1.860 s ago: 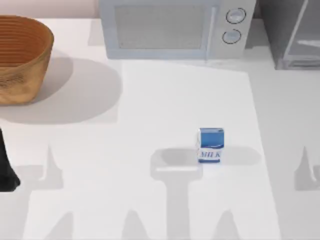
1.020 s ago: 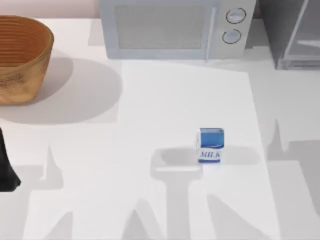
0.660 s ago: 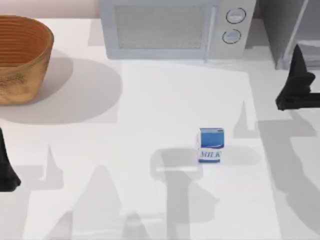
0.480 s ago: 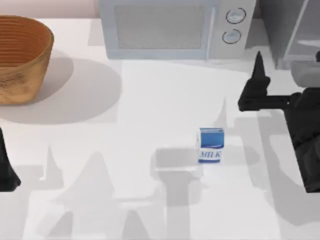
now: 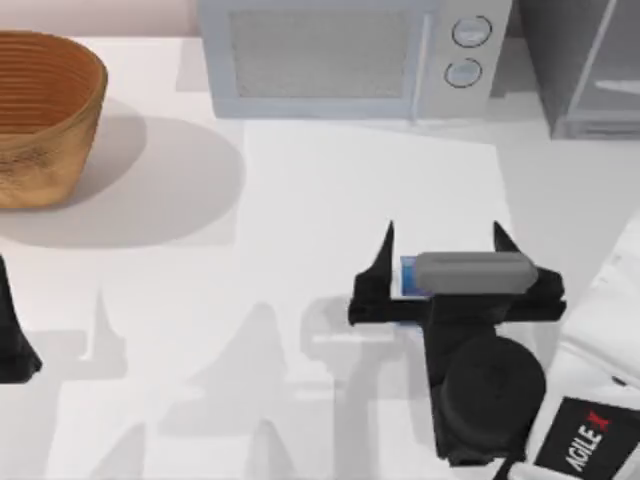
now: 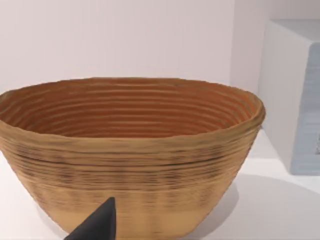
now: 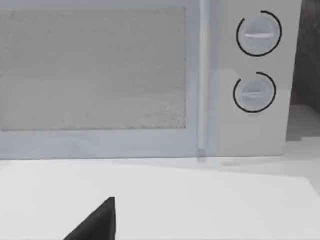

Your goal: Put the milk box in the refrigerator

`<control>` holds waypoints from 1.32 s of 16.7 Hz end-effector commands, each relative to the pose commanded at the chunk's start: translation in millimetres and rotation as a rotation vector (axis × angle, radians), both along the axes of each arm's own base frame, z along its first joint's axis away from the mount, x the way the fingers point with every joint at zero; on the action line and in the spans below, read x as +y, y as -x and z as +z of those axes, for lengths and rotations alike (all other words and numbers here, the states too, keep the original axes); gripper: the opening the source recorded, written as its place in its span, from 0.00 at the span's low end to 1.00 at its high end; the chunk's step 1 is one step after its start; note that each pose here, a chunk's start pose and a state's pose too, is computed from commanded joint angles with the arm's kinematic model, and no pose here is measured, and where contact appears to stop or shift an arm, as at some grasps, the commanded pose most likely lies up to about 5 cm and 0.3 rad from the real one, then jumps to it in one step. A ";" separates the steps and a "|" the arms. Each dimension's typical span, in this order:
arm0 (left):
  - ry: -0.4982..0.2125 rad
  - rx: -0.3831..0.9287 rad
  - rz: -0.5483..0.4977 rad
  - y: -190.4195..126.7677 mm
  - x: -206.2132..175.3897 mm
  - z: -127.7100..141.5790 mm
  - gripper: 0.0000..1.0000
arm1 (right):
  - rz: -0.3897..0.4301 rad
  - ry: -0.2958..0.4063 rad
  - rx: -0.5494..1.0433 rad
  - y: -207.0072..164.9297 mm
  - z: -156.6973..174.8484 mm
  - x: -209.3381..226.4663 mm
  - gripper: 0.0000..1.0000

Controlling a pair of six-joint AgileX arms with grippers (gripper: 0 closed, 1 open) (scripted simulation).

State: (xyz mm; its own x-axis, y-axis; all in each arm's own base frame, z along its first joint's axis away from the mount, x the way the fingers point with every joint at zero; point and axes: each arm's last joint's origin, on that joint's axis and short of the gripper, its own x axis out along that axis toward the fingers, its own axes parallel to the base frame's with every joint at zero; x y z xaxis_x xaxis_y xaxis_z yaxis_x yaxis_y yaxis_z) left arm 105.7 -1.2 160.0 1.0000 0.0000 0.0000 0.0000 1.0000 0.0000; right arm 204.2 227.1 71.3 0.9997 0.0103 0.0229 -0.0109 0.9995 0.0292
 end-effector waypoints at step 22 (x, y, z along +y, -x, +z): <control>0.000 0.000 0.000 0.0 0.0 0.0 1.00 | -0.021 0.030 0.021 -8.9 -69.0 17.8 1.00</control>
